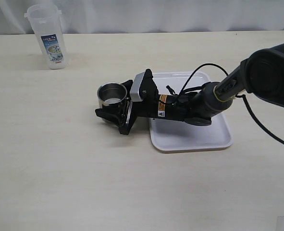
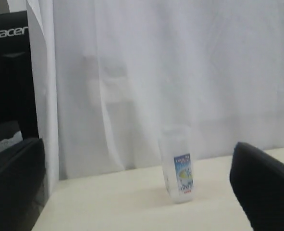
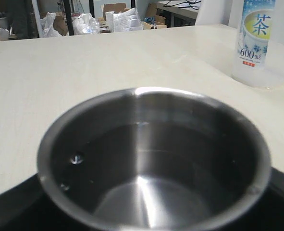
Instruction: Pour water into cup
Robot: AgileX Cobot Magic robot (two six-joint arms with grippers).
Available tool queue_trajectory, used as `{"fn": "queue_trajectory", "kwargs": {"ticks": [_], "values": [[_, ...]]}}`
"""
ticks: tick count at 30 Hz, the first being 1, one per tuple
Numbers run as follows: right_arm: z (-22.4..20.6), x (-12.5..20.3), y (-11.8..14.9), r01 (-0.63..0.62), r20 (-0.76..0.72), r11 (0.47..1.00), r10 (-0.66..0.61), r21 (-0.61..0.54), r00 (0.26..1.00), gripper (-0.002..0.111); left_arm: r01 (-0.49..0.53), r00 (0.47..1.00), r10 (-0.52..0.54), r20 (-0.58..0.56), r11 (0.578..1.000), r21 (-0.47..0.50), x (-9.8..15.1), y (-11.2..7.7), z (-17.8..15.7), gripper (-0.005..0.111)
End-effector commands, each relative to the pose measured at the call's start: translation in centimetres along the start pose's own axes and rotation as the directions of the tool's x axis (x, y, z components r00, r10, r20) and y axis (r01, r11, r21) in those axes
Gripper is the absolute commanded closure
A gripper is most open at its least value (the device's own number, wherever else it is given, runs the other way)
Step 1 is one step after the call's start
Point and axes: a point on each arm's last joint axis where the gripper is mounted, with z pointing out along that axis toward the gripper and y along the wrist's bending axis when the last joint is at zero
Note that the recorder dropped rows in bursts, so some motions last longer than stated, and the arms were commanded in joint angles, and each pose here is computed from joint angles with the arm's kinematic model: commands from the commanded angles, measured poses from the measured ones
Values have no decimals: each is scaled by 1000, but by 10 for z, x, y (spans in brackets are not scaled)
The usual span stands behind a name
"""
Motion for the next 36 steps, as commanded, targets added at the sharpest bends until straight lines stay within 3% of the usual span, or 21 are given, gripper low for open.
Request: {"fn": "queue_trajectory", "kwargs": {"ticks": [1,8,16,36], "values": [[-1,0,-2,3,-13,1000,-3,9,1000,104,4,999,-3,-49,1000,20,24,-5,3,9],[-1,0,-2,3,-13,1000,-3,9,1000,104,8,993,-5,-120,999,31,45,-8,4,9],[-1,0,-2,3,-13,1000,-3,9,1000,104,17,945,3,-326,998,60,64,-11,-1,9],[-1,0,-2,3,-13,1000,-3,9,1000,104,32,959,-16,-282,998,51,60,-10,1,10]]}}
